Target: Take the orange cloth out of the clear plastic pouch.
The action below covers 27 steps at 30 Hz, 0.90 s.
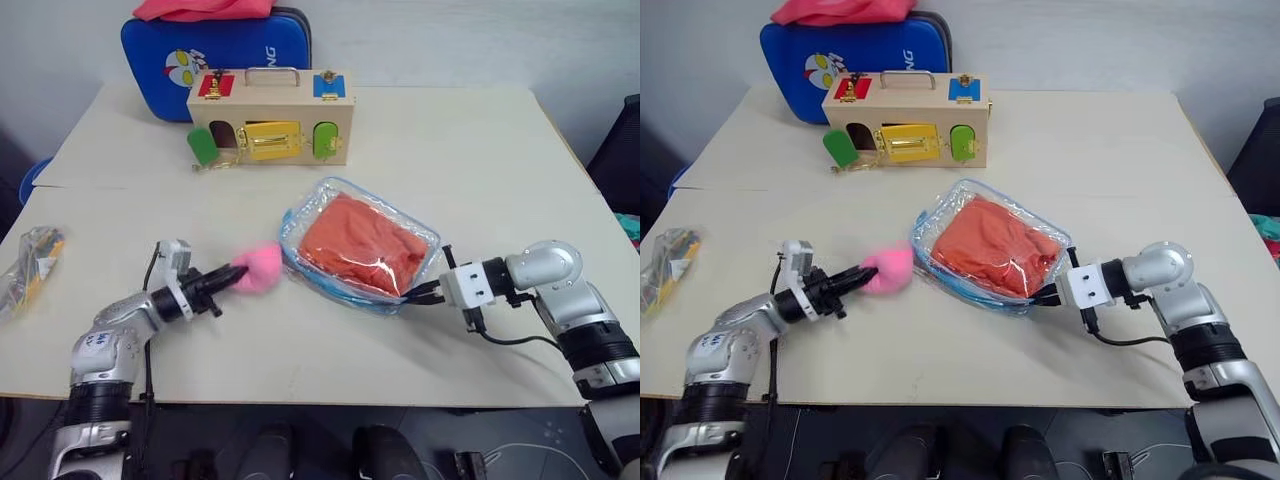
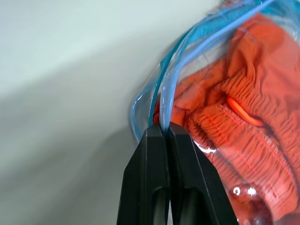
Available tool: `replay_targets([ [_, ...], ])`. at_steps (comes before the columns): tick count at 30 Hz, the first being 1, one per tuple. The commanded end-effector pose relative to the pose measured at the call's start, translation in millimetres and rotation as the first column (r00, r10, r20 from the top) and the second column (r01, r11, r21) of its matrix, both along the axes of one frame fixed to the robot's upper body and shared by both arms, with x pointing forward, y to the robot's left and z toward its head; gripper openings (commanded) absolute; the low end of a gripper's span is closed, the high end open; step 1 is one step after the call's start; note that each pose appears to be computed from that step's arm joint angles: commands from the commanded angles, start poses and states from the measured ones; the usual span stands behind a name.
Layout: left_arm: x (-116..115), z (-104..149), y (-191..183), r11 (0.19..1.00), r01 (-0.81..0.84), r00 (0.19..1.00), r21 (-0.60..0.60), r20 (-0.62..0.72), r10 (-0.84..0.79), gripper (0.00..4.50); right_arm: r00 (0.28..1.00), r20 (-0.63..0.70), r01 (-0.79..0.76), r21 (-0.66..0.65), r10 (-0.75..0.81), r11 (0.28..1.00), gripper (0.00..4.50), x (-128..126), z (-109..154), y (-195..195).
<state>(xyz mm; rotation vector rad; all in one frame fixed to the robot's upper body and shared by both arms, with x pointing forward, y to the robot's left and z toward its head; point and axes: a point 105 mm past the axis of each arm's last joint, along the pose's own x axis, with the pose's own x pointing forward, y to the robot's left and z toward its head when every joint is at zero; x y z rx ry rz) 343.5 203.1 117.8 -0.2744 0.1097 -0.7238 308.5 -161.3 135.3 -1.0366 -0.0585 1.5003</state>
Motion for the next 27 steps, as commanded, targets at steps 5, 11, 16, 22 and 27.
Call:
replay_targets([
  [5, 43, 28, 55, 0.886, -0.445, 0.889, -0.129, 0.053, 0.455, 0.0, 0.999, -0.037, -0.023, 0.033, 0.024, 0.999, 0.03, -19, 11, -5],
  [11, 58, 40, 59, 0.839, -0.514, 0.841, -0.178, 0.089, 0.534, 0.0, 0.996, -0.081, -0.027, 0.049, 0.031, 0.998, 0.03, -29, 10, -3],
  [16, 51, 40, 44, 0.919, -0.383, 0.913, -0.096, 0.114, 0.392, 0.61, 0.972, -0.203, 0.155, 0.188, -0.116, 0.97, 0.0, -24, 19, -3],
  [22, 15, 53, 69, 0.918, -0.287, 0.921, 0.275, 0.342, 0.185, 2.31, 0.931, -0.271, 0.332, 0.359, -0.242, 0.872, 1.65, -42, 34, -17],
  [27, -23, 56, 80, 0.807, -0.075, 0.919, 0.586, 0.354, -0.172, 2.94, 0.883, -0.331, 0.466, 0.544, -0.333, 0.697, 3.23, -65, 49, -34],
])
